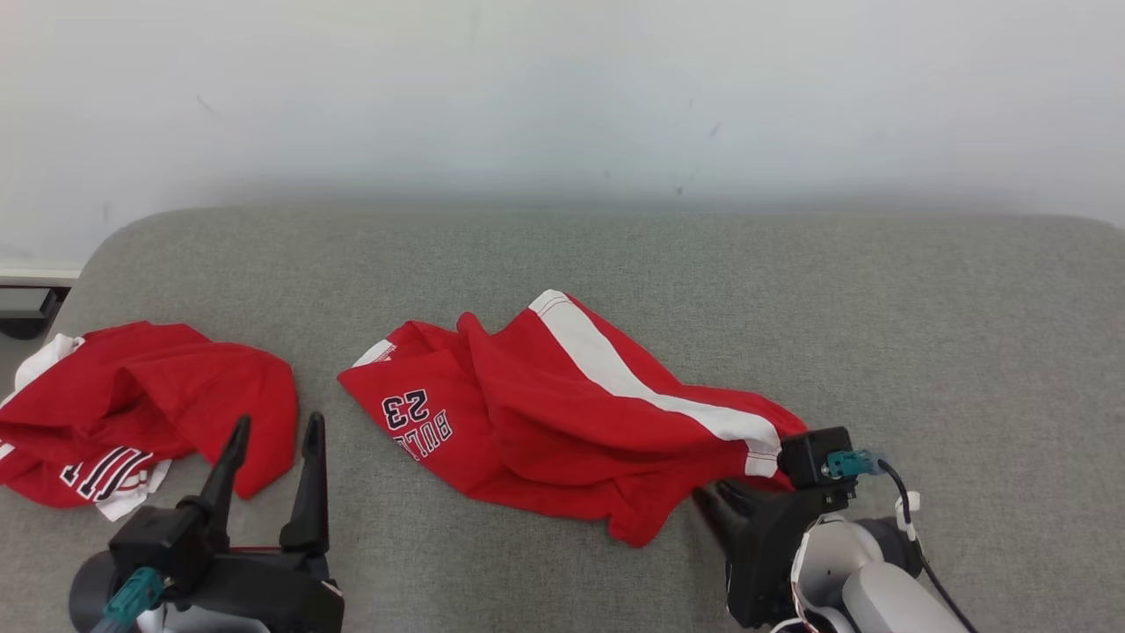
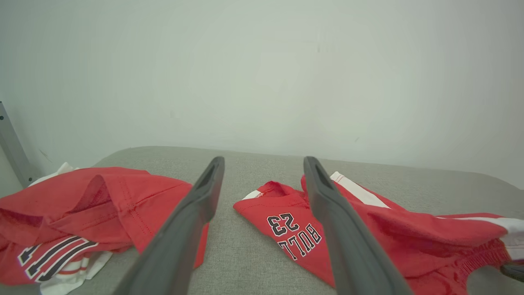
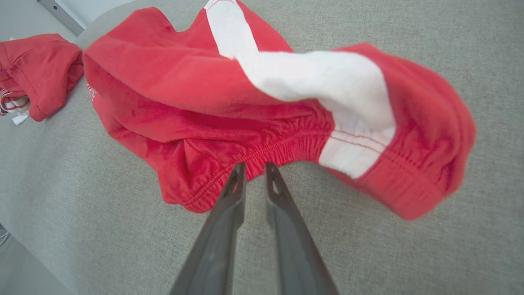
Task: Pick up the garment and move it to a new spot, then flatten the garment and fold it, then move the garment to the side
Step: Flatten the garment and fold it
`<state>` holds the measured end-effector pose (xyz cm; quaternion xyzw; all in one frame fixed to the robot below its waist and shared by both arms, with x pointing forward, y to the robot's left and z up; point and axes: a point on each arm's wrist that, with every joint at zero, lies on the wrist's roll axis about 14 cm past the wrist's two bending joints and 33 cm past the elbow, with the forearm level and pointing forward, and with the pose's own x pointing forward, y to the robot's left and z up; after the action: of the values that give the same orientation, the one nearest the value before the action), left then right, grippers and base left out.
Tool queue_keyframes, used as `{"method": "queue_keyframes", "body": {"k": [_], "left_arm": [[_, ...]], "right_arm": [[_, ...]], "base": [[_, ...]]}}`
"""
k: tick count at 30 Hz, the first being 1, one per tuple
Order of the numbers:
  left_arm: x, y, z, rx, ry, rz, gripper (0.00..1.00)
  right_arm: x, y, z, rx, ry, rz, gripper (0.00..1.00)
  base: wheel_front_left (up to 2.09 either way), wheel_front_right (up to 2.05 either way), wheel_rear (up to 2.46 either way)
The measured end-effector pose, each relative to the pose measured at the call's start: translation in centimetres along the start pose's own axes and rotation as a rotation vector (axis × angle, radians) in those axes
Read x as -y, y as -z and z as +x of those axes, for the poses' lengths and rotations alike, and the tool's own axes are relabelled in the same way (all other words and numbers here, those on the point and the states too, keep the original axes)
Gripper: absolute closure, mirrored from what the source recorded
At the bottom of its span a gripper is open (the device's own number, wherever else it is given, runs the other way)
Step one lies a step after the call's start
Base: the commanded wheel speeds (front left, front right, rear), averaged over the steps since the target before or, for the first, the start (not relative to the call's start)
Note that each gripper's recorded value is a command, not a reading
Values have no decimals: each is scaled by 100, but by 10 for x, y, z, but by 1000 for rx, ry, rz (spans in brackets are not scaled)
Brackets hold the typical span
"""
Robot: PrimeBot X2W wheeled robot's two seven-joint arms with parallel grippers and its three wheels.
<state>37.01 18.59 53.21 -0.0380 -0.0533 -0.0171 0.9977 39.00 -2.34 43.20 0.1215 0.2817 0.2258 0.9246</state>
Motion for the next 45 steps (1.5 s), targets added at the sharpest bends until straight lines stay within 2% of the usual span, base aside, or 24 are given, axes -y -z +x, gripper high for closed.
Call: {"method": "queue_keyframes", "body": {"k": [10, 18, 27, 28, 29, 30, 36, 42, 45], "left_arm": [[4, 4, -2, -27, 5, -9, 0], [0, 5, -7, -37, -16, -11, 0], [-4, 8, -12, -53, -41, -22, 0], [-5, 9, -12, -54, -44, -23, 0], [-6, 9, -12, -55, -48, -22, 0], [-8, 9, -13, -57, -52, -22, 0], [-18, 12, -13, -66, -76, -14, 0], [-15, 13, -10, -66, -67, -16, 0], [-12, 13, -7, -65, -58, -17, 0]], "right_arm": [[-25, 6, 3, -63, -97, 40, 0], [-46, 16, 14, -211, -146, -82, 0], [-44, 55, 20, -413, -107, -303, 0], [-45, 53, 22, -411, -105, -322, 18], [-46, 51, 24, -410, -105, -343, 85], [-46, 48, 26, -405, -104, -352, 100], [-44, 43, 30, -392, -94, -387, 100], [-44, 18, 30, -303, -109, -381, 100], [-33, -2, 25, -237, -94, -364, 100]], "base": [[0, 0, 0], [0, 0, 0], [0, 0, 0], [0, 0, 0], [0, 0, 0], [0, 0, 0], [0, 0, 0], [0, 0, 0], [0, 0, 0]]}}
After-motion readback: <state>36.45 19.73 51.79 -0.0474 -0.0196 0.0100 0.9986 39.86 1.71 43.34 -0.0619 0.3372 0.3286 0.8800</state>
